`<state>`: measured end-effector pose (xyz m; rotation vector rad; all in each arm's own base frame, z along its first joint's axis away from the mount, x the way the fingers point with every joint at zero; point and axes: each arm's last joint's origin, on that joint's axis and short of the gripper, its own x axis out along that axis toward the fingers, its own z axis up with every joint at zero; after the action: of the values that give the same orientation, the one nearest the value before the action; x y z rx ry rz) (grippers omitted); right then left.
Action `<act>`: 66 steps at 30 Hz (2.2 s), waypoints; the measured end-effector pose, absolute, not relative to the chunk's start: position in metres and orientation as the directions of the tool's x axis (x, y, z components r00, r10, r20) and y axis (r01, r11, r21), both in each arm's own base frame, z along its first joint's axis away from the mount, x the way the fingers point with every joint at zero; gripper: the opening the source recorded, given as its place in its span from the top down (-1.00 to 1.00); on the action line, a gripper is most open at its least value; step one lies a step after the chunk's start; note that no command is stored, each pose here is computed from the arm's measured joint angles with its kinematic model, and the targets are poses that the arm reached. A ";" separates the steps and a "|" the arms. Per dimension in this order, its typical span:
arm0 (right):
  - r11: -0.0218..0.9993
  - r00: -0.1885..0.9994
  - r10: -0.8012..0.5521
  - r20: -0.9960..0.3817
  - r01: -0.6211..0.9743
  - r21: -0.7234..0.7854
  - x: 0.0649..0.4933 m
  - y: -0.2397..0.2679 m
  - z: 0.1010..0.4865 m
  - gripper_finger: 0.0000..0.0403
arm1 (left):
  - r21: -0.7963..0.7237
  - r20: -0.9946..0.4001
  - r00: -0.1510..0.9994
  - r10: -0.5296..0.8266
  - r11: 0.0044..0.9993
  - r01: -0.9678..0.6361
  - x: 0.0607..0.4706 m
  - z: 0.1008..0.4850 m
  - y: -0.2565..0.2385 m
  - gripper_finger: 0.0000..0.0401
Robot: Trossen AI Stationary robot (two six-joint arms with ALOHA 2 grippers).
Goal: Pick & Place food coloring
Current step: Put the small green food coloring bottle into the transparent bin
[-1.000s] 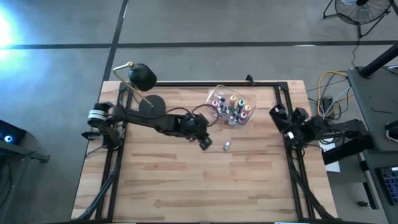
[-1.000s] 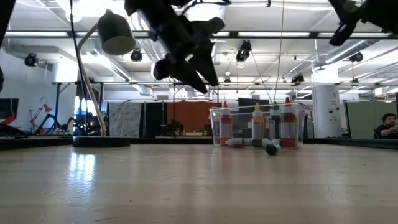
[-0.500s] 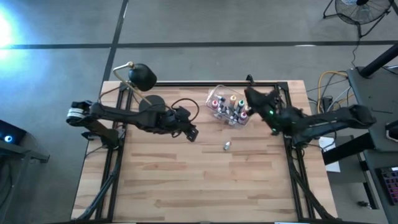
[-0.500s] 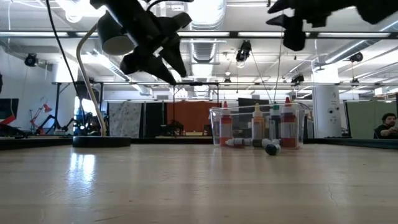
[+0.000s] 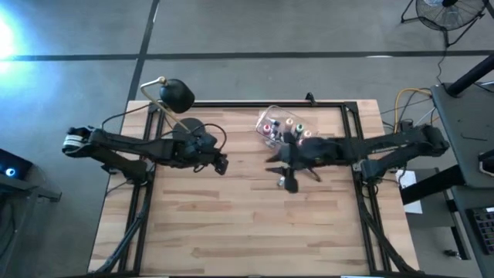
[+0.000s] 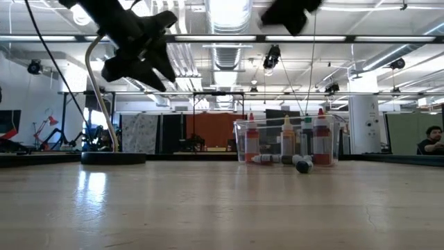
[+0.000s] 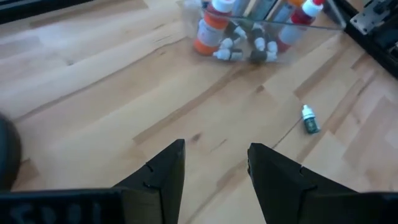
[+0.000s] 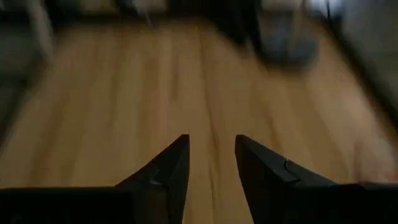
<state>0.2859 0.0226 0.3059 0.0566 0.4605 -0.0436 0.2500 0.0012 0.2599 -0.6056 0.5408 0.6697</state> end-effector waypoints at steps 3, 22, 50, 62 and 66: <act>0.993 0.630 -0.070 -0.773 0.116 0.005 0.274 0.018 0.302 0.39 | -0.326 -0.624 0.657 0.424 0.622 -0.712 0.237 0.255 0.002 0.26; 0.941 0.154 0.021 -0.988 -0.336 -0.032 0.319 0.032 0.274 0.39 | -0.371 -0.600 0.667 0.442 0.584 -0.721 0.188 0.235 0.005 0.26; 0.821 0.182 -0.094 -0.979 -0.542 -0.180 0.315 0.020 0.145 -0.08 | -0.297 -0.605 0.657 0.450 0.638 -0.710 0.186 0.235 0.006 0.26; 0.842 0.170 -0.034 -0.985 -0.526 -0.120 0.310 0.012 0.139 0.44 | -0.329 -0.604 0.658 0.449 0.612 -0.719 0.186 0.235 0.006 0.26; 0.861 0.216 -0.037 -0.976 -0.489 -0.141 0.315 0.011 0.139 0.64 | -0.334 -0.604 0.658 0.449 0.608 -0.721 0.186 0.235 0.006 0.26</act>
<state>0.3148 0.0114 0.1391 -0.4728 1.3283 0.3302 0.1857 0.0062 0.2351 -0.5990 0.4977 0.7088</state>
